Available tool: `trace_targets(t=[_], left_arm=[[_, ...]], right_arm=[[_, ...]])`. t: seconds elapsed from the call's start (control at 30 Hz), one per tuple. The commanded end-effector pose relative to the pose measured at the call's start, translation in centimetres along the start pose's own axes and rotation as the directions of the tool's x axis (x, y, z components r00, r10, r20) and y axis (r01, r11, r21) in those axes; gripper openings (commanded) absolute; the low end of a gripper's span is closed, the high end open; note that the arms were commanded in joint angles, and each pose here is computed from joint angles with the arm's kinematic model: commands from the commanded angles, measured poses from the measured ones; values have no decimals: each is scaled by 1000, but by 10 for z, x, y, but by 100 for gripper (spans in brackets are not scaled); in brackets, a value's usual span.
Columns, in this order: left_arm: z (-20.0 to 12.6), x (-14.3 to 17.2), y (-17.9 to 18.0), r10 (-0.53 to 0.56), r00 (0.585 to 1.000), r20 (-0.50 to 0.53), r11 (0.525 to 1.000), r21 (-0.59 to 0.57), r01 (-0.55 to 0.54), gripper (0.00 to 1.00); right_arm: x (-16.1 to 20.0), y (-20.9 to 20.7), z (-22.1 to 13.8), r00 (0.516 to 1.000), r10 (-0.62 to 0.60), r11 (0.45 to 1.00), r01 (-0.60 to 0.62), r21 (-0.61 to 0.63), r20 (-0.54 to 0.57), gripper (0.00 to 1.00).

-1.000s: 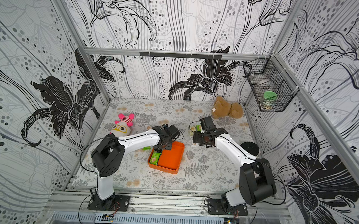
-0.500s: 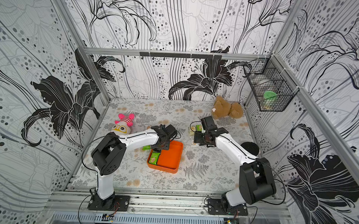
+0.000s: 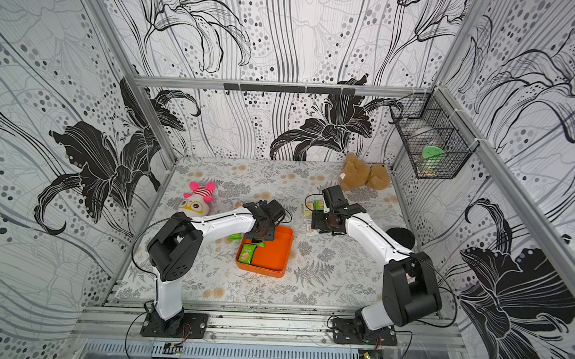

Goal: Take the cookies out of the storage box
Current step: Pick up the cookie from the storage box.

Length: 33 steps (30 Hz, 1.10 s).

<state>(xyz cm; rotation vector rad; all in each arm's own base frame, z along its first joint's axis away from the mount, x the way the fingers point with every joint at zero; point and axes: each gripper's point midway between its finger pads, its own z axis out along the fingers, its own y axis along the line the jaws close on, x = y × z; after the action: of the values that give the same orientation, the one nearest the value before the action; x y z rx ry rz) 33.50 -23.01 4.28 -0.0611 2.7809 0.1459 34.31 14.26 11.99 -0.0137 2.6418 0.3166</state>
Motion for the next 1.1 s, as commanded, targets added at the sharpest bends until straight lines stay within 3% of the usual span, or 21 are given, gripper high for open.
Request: trace_targets(t=[0.0,0.37,0.7,1.07], left_arm=[[-10,-8,-5,-17,1000,20,1000,12,17,64],[-6,-13,5,-2,1000,21,1000,-16,3,64],[10,-12,7,1,1000,4,1000,17,-1,58],[22,-8,8,-1,1000,-14,999,45,1,58]], right_arm=[[-1,1,1,1000,-10,1000,10,-6,-22,73],[1,1,2,1000,-6,1000,6,-8,-25,72],[3,-3,-1,1000,1,1000,-1,9,-29,72],[-2,-2,-3,1000,14,1000,-13,15,-27,72]])
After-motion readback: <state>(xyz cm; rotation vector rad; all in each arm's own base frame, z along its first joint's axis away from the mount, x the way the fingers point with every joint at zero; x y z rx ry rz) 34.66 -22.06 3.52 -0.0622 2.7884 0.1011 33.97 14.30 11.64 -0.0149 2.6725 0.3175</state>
